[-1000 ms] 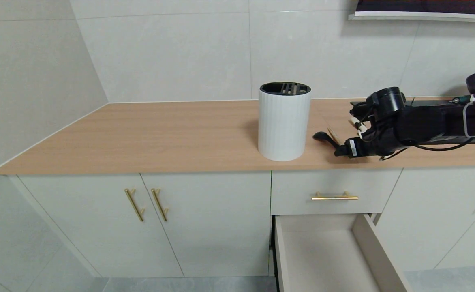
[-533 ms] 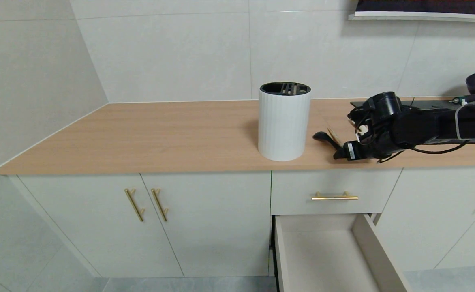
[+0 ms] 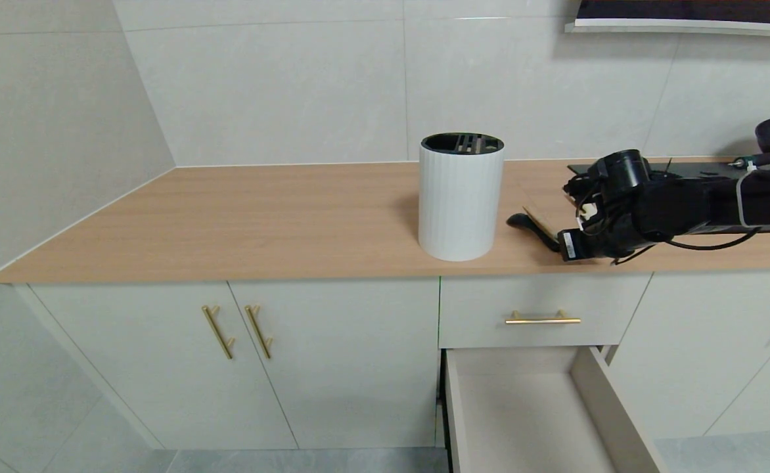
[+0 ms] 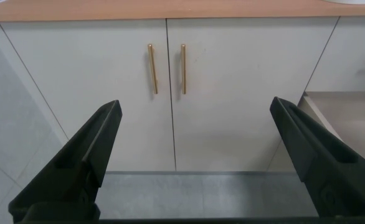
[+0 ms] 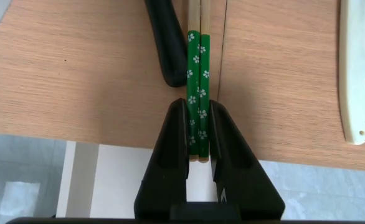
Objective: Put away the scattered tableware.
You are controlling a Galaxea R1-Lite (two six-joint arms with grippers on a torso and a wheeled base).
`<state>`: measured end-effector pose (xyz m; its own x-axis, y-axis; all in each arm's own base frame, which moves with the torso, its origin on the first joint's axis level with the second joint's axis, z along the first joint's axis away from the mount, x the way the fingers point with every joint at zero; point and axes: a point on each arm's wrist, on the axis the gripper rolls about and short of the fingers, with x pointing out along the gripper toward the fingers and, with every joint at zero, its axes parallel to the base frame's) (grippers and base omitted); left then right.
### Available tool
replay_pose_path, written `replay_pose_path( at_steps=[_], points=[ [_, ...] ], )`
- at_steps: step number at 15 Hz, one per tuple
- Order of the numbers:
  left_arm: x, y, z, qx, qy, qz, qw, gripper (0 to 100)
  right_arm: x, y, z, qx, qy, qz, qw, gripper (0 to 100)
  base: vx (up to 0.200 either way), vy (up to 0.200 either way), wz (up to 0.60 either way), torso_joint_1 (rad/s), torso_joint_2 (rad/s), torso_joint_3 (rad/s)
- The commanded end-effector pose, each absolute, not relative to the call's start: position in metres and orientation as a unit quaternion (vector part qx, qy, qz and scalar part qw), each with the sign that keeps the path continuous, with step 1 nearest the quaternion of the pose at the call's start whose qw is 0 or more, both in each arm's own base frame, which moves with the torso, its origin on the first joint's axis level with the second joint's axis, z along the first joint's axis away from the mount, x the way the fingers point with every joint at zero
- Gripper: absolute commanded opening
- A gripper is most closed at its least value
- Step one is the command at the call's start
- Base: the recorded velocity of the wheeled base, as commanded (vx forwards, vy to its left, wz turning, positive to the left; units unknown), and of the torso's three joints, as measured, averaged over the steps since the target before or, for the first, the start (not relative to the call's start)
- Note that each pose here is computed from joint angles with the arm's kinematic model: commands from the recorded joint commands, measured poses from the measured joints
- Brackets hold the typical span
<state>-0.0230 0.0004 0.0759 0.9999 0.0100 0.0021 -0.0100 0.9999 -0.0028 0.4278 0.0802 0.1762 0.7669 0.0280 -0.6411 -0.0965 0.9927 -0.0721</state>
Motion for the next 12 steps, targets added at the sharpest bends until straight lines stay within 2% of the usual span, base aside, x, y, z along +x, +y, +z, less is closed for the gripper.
replay_pose_path(
  at_steps=[1, 2, 4, 7, 10, 11, 12],
  points=[
    [-0.023, 0.0, 0.076, -0.002, -0.001, 0.005, 1.0, 100, 0.426, 0.08, 0.18, -0.05, 0.336, 0.032, 0.94, 0, 0.0, 0.0, 0.0, 0.0, 0.0, 0.0],
    [-0.023, 0.0, 0.076, -0.002, -0.001, 0.005, 1.0, 100, 0.425, 0.08, 0.184, -0.049, 0.332, 0.031, 0.941, 0, 0.0, 0.0, 0.0, 0.0, 0.0, 0.0],
    [-0.023, 0.0, 0.076, -0.002, -0.001, 0.005, 1.0, 100, 0.406, 0.072, 0.215, -0.013, 0.304, 0.016, 0.953, 0, 0.0, 0.0, 0.0, 0.0, 0.0, 0.0],
    [-0.023, 0.0, 0.076, -0.002, -0.001, 0.005, 1.0, 100, 0.343, 0.057, 0.259, 0.012, 0.274, 0.01, 0.962, 0, 0.0, 0.0, 0.0, 0.0, 0.0, 0.0],
    [-0.023, 0.0, 0.076, -0.002, -0.001, 0.006, 1.0, 100, 0.276, 0.048, 0.268, 0.022, 0.275, 0.01, 0.961, 0, 0.0, 0.0, 0.0, 0.0, 0.0, 0.0],
    [-0.023, 0.0, 0.076, -0.002, -0.001, 0.005, 1.0, 100, 0.267, 0.049, 0.267, 0.019, 0.282, 0.012, 0.959, 0, 0.0, 0.0, 0.0, 0.0, 0.0, 0.0],
    [-0.023, 0.0, 0.076, -0.002, -0.001, 0.005, 1.0, 100, 0.237, 0.047, 0.263, 0.01, 0.318, 0.018, 0.948, 0, 0.0, 0.0, 0.0, 0.0, 0.0, 0.0]
  ],
)
